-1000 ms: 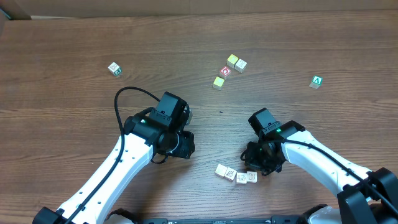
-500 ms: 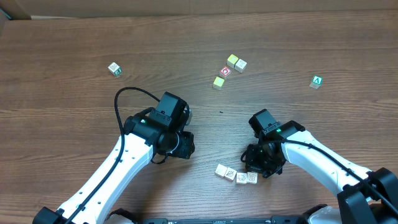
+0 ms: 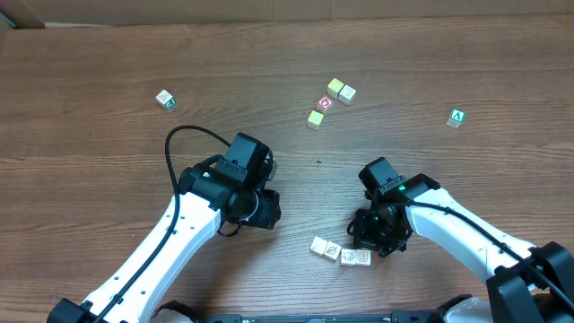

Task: Flip 4 blocks

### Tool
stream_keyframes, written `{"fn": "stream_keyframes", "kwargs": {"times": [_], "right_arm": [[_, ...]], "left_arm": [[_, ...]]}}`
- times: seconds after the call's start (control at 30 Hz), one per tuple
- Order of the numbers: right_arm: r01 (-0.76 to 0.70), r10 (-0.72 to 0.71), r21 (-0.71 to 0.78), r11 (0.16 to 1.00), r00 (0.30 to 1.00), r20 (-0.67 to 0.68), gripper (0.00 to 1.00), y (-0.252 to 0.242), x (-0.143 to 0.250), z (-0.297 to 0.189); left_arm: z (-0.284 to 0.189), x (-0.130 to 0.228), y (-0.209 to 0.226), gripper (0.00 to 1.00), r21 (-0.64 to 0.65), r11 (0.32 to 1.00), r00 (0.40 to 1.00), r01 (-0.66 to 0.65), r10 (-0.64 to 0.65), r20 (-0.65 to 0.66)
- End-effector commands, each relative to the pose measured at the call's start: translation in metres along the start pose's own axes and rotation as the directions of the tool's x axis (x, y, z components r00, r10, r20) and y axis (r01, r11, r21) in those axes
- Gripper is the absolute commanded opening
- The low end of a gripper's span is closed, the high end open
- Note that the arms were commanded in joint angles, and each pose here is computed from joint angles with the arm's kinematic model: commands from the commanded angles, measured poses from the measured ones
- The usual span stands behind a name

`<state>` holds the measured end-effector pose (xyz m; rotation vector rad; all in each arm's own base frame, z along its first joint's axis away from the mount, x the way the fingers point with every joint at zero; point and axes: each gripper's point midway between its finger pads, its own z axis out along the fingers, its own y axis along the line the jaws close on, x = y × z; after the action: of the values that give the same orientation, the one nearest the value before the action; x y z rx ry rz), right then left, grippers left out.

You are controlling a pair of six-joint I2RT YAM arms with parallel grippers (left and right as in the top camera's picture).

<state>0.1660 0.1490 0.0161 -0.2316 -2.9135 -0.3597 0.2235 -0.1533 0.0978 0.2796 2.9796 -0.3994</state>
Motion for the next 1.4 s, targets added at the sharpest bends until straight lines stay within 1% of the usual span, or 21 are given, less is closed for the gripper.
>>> {"fn": "stream_keyframes", "kwargs": {"times": [0.0,0.03,0.23,0.3,0.37,0.57,0.77,0.93,1.1,1.37], "right_arm": [[0.001,-0.001,0.000,1.000,1.000,0.000,0.04,0.000,0.001,0.002],[-0.005,0.005,0.000,1.000,1.000,0.008,0.04,0.001,-0.001,0.002],[-0.166,0.158,0.065,0.984,0.982,0.106,0.04,-0.017,-0.024,-0.020],[-0.219,0.206,0.099,0.971,0.971,0.121,0.04,-0.029,-0.023,-0.027],[-0.230,0.217,0.130,0.965,0.971,0.105,0.04,-0.036,-0.017,-0.028],[-0.179,0.176,0.200,0.963,0.984,0.032,0.04,-0.040,0.008,-0.025],[-0.098,0.101,0.180,0.979,0.995,-0.008,0.04,-0.021,0.024,-0.013],[-0.147,0.148,0.188,0.971,0.989,0.013,0.04,-0.021,0.027,-0.007],[-0.146,0.139,0.196,0.970,0.989,0.049,0.04,-0.023,0.019,-0.007],[-0.144,0.146,0.209,0.967,0.989,0.003,0.04,-0.027,0.032,-0.002]], "left_arm": [[0.003,0.004,0.001,0.45,0.007,1.000,1.000,-0.011,0.011,-0.018],[0.003,0.004,0.001,0.46,0.007,1.000,1.000,-0.011,0.011,-0.018],[0.003,0.004,0.001,0.46,0.007,1.000,1.000,-0.011,0.011,-0.018],[0.003,0.004,0.001,0.46,0.006,1.000,1.000,-0.011,0.011,-0.018],[0.003,0.004,0.001,0.46,0.006,1.000,1.000,-0.011,0.011,-0.018],[0.003,0.004,0.001,0.47,0.006,1.000,1.000,-0.012,0.012,-0.015],[0.003,0.004,0.001,0.46,0.006,1.000,1.000,-0.012,0.012,-0.018],[0.003,0.006,0.002,0.46,0.004,1.000,1.000,-0.010,0.010,-0.025],[0.003,0.008,0.002,0.45,0.001,1.000,0.999,-0.012,0.012,-0.032],[0.003,0.008,0.003,0.45,-0.001,1.000,0.999,-0.013,0.013,-0.031]]}}
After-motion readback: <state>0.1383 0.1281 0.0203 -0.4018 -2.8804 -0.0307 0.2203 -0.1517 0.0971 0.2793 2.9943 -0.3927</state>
